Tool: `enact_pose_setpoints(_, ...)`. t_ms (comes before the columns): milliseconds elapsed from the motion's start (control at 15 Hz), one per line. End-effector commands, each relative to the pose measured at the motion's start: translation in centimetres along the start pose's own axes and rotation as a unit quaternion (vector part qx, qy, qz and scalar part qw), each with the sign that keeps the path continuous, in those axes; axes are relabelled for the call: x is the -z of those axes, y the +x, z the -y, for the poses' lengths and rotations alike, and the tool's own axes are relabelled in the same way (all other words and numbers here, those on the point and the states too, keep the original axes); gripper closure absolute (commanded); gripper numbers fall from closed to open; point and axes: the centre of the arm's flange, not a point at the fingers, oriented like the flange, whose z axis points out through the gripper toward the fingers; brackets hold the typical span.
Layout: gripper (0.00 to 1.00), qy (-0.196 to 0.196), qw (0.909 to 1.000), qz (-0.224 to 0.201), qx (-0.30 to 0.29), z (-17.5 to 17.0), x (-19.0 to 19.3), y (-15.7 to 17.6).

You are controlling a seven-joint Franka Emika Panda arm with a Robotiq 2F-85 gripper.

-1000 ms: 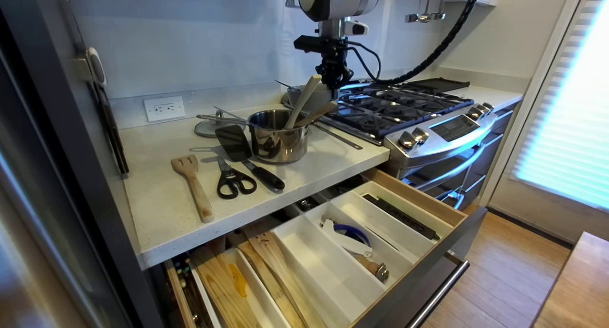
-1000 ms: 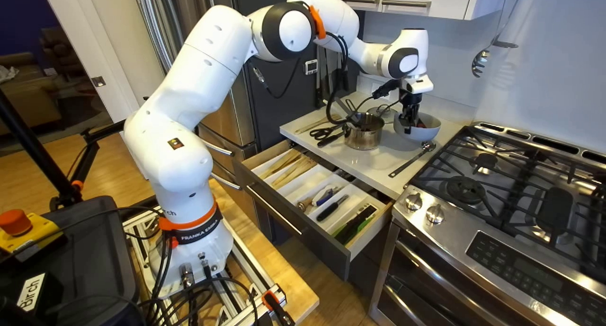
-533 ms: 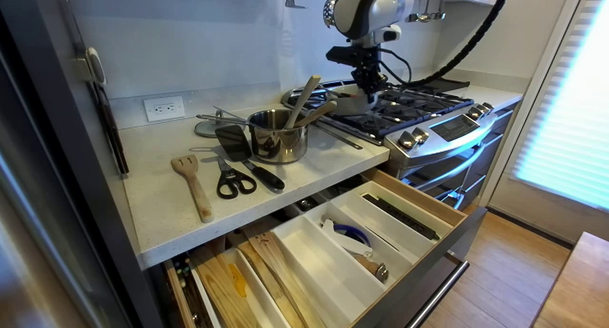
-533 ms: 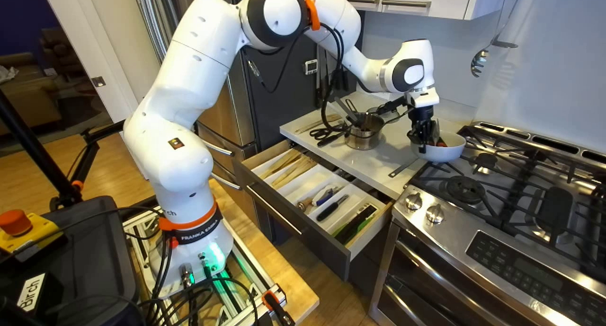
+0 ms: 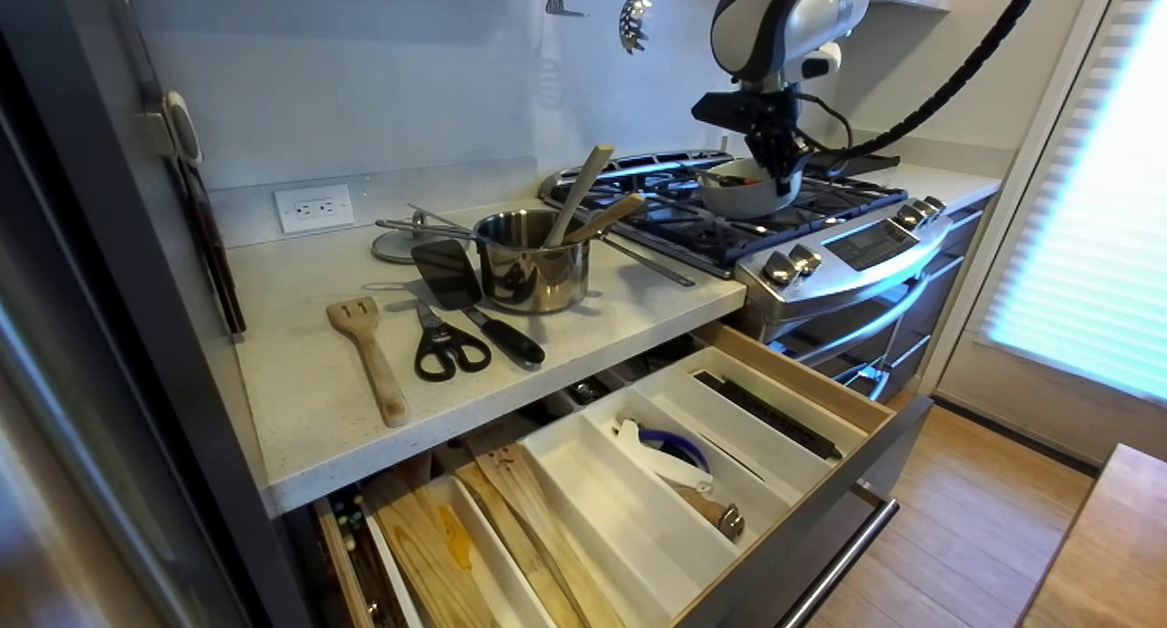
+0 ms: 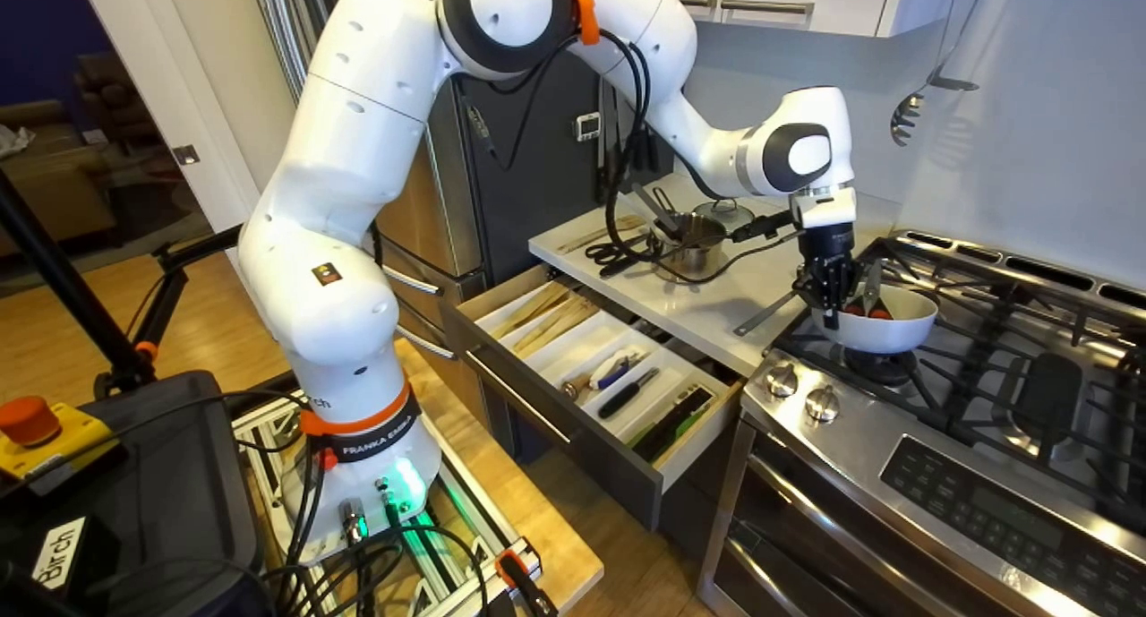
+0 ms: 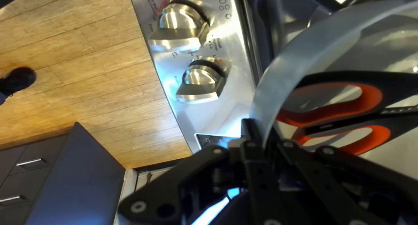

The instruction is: Put the grey bowl on the front left plate of the stove

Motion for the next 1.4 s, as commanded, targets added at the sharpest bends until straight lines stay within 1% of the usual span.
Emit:
enact_pose_setpoints(0, 0.98, 0.014, 0.9999, 0.006, -0.006, 0.6, -0.5, 0.3)
enact_pose_setpoints(133, 0.98, 0.015, 0.9997, 0.001, -0.019, 1.0, -0.9, 1.0)
enact_pose_setpoints(267, 0.98, 0.022, 0.9993, 0.001, -0.03, 1.5, -1.9, 2.8)
enact_pose_setpoints(400, 0.98, 0.038, 0.9984, 0.003, -0.042, 2.1, -2.6, 4.4)
enact_pose_setpoints(467, 0.98, 0.053, 0.9976, 0.007, -0.044, 2.6, -2.7, 5.5)
enact_pose_setpoints(533, 0.98, 0.067, 0.9966, 0.014, -0.047, 3.1, -3.0, 6.2)
enact_pose_setpoints(600, 0.98, 0.082, 0.9948, 0.03, -0.053, 3.7, -3.4, 6.6)
enact_pose_setpoints(733, 0.98, 0.095, 0.992, 0.058, -0.06, 4.6, -3.6, 7.3)
enact_pose_setpoints(867, 0.98, 0.095, 0.9903, 0.087, -0.051, 5.3, -3.5, 7.0)
enact_pose_setpoints(1000, 0.98, 0.096, 0.9887, 0.106, -0.044, 5.3, -2.6, 6.3)
enact_pose_setpoints(1067, 0.98, 0.093, 0.9888, 0.109, -0.043, 5.2, -1.9, 6.1)
enact_pose_setpoints(1200, 0.98, 0.08, 0.9898, 0.111, -0.042, 4.9, -0.9, 5.9)
enact_pose_setpoints(1333, 0.98, 0.055, 0.9903, 0.123, -0.033, 4.8, -0.8, 5.5)
